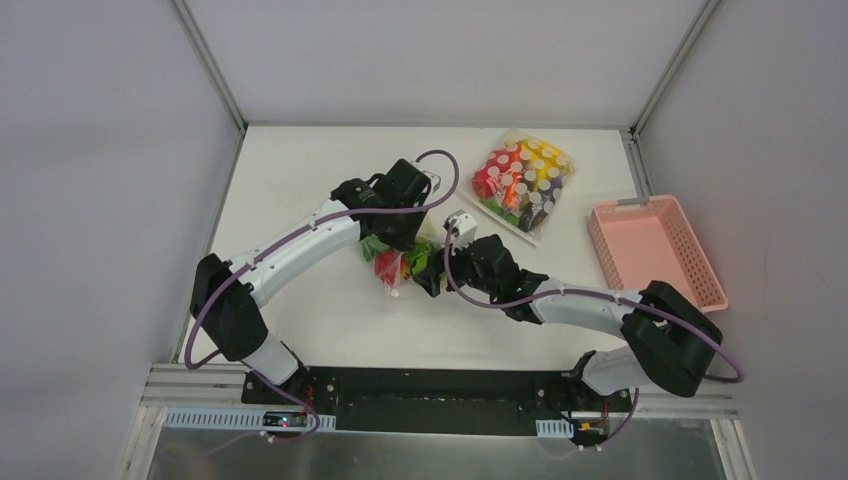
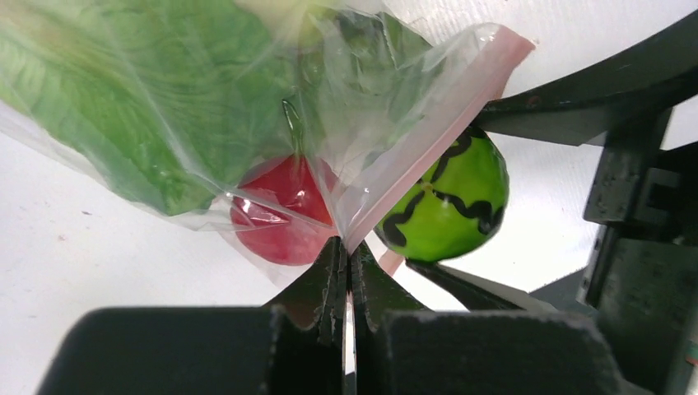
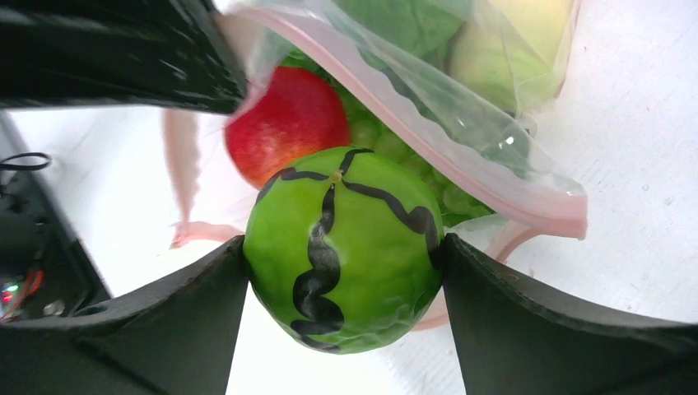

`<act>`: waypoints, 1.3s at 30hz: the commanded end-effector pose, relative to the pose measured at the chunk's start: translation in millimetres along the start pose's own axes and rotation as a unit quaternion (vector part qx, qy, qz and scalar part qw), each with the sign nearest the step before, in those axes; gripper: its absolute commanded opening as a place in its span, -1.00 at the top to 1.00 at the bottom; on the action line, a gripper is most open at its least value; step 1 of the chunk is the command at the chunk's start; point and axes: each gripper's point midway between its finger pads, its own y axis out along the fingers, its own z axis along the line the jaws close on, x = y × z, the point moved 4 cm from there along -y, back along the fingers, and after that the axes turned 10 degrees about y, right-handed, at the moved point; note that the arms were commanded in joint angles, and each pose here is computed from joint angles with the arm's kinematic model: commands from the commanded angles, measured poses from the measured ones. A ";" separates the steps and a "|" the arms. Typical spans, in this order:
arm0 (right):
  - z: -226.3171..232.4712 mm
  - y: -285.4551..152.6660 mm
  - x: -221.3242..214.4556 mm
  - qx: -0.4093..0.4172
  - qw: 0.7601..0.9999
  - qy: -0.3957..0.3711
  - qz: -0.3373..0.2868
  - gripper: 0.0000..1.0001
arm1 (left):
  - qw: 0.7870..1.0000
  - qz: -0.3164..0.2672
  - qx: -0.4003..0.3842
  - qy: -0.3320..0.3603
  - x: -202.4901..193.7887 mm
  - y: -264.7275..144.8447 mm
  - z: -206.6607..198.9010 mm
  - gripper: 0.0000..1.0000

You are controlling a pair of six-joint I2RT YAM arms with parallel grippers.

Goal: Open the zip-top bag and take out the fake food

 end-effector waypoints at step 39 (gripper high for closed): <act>-326.6 -251.6 171.4 -0.568 0.690 0.369 -0.256 0.39 | 0.997 -0.033 0.037 0.058 1.5 -22.5 18.2 1.00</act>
